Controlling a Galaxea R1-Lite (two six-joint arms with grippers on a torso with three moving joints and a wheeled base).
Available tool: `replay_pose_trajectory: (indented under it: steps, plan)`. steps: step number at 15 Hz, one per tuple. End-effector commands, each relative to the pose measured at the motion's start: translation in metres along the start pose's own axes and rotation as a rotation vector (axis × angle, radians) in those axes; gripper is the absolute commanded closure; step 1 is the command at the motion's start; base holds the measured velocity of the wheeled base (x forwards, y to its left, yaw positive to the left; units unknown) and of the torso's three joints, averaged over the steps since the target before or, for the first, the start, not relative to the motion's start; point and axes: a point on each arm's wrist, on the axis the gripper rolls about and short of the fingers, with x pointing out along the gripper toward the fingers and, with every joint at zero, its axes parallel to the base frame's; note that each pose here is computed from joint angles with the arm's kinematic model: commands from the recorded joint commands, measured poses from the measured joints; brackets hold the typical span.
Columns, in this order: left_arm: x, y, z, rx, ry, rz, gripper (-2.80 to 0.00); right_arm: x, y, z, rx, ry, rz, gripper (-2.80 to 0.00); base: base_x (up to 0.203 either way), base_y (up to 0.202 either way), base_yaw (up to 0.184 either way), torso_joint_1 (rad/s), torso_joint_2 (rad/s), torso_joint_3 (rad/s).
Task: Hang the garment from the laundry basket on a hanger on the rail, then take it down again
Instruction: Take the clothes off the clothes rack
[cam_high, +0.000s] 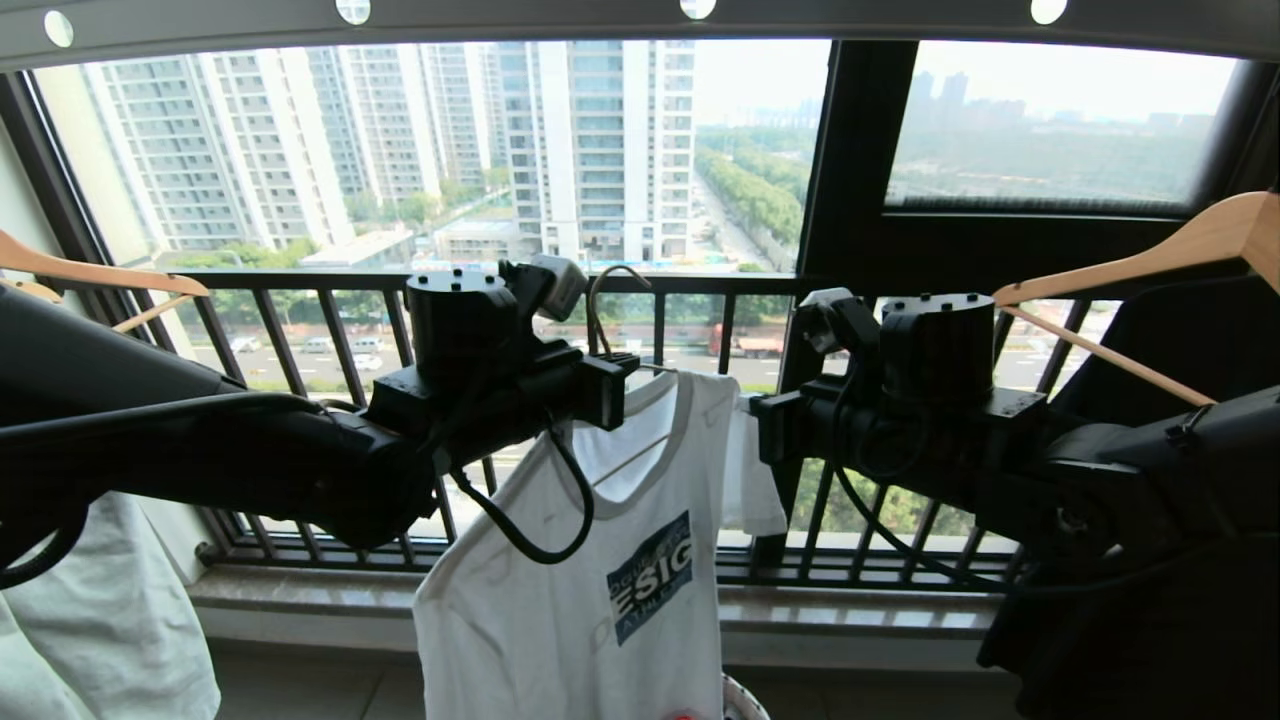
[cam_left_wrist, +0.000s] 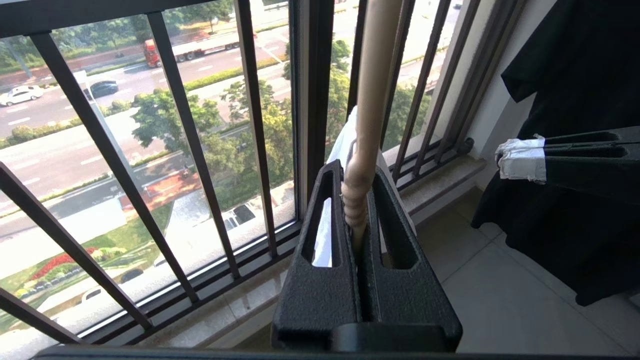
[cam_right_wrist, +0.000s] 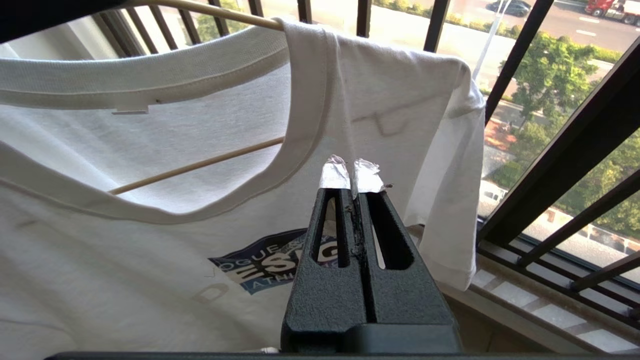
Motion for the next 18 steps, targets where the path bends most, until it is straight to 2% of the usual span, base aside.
replay_pose_trajectory:
  steps: [1,2,5,7,9,11,18]
  plan:
    - [0.011,-0.002,-0.003,-0.017,-0.049,0.026,0.0,0.029,-0.001,-0.023,-0.002,0.063,-0.028,0.0,0.0,0.0,0.0,0.0,0.0,0.0]
    - [0.013,-0.005,-0.003,-0.029,-0.083,0.019,0.0,0.034,0.0,-0.024,-0.001,0.063,-0.035,-2.8,0.0,0.0,0.0,0.0,0.0,0.0]
    - [0.017,-0.015,-0.005,-0.042,-0.095,0.006,0.0,0.044,-0.001,-0.021,0.007,0.037,-0.1,-2.8,0.0,0.0,0.0,0.0,0.0,0.0]
    - [0.018,-0.021,-0.004,-0.058,-0.094,-0.005,0.0,0.055,0.003,-0.022,0.008,-0.03,-0.174,-2.8,0.0,0.0,0.0,0.0,0.0,0.0]
    - [0.019,-0.022,-0.004,-0.059,-0.099,0.016,0.0,0.062,0.011,-0.021,0.004,-0.091,-0.25,-2.8,0.0,0.0,0.0,0.0,0.0,0.0]
    - [0.021,-0.024,-0.001,-0.06,-0.11,0.033,0.0,0.065,0.013,-0.018,-0.015,-0.112,-0.307,-2.8,0.0,0.0,0.0,0.0,0.0,0.0]
    - [0.022,-0.025,-0.001,-0.06,-0.114,0.044,0.0,0.064,0.03,-0.016,-0.025,-0.125,-0.335,-2.8,0.0,0.0,0.0,0.0,0.0,0.0]
